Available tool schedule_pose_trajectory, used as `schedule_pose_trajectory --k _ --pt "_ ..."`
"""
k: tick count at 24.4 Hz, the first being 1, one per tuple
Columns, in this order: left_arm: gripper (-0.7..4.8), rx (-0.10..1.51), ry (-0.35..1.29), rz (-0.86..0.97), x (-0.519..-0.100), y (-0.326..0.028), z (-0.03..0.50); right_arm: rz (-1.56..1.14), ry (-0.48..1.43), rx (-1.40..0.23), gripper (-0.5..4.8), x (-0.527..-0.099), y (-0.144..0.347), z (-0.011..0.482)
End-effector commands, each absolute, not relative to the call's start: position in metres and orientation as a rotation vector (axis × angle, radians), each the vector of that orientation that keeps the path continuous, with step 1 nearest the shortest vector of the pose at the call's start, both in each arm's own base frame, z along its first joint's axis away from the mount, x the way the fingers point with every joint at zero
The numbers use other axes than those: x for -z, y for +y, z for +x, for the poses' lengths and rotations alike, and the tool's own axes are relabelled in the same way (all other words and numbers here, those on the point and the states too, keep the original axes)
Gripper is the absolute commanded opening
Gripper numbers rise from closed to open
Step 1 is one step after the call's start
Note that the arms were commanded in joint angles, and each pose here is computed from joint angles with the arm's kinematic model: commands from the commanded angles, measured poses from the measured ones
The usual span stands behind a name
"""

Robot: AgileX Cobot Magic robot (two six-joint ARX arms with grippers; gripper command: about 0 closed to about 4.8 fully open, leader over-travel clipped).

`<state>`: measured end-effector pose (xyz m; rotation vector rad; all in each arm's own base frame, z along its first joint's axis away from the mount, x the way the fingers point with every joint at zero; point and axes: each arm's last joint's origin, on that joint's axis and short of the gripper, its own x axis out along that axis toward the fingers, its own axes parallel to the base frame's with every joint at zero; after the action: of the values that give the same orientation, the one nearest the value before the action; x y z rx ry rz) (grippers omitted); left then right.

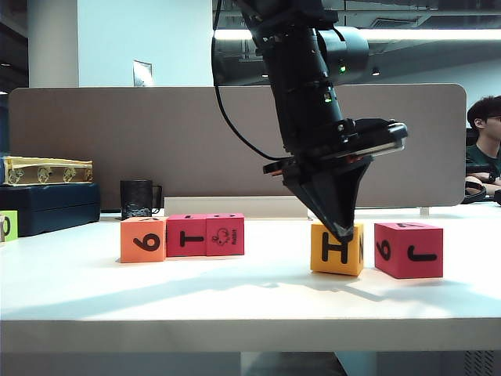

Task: Select the appropriate blocks from the scattered letter blocks on the table and arrange them in a row to spell out "ALOHA".

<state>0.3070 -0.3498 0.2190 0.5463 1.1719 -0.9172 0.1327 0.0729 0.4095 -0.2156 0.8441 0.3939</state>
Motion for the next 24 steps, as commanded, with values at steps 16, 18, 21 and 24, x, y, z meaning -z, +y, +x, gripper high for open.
schedule_pose_trajectory --k 16,18,21,24 --pt "0.16 0.786 0.927 0.631 -0.227 -0.357 0.322 -0.212 0.830 -0.396 -0.07 -0.411 0.073 0.133" --pt "0.16 0.784 0.902 0.619 -0.229 -0.358 0.325 -0.213 0.830 -0.396 -0.07 -0.411 0.073 0.133" --pt "0.16 0.774 0.865 0.599 -0.231 -0.357 0.331 -0.213 0.832 -0.396 -0.07 -0.411 0.073 0.133" --pt "0.15 0.763 0.839 0.586 -0.232 -0.355 0.337 -0.215 0.838 -0.395 -0.07 -0.411 0.073 0.132"
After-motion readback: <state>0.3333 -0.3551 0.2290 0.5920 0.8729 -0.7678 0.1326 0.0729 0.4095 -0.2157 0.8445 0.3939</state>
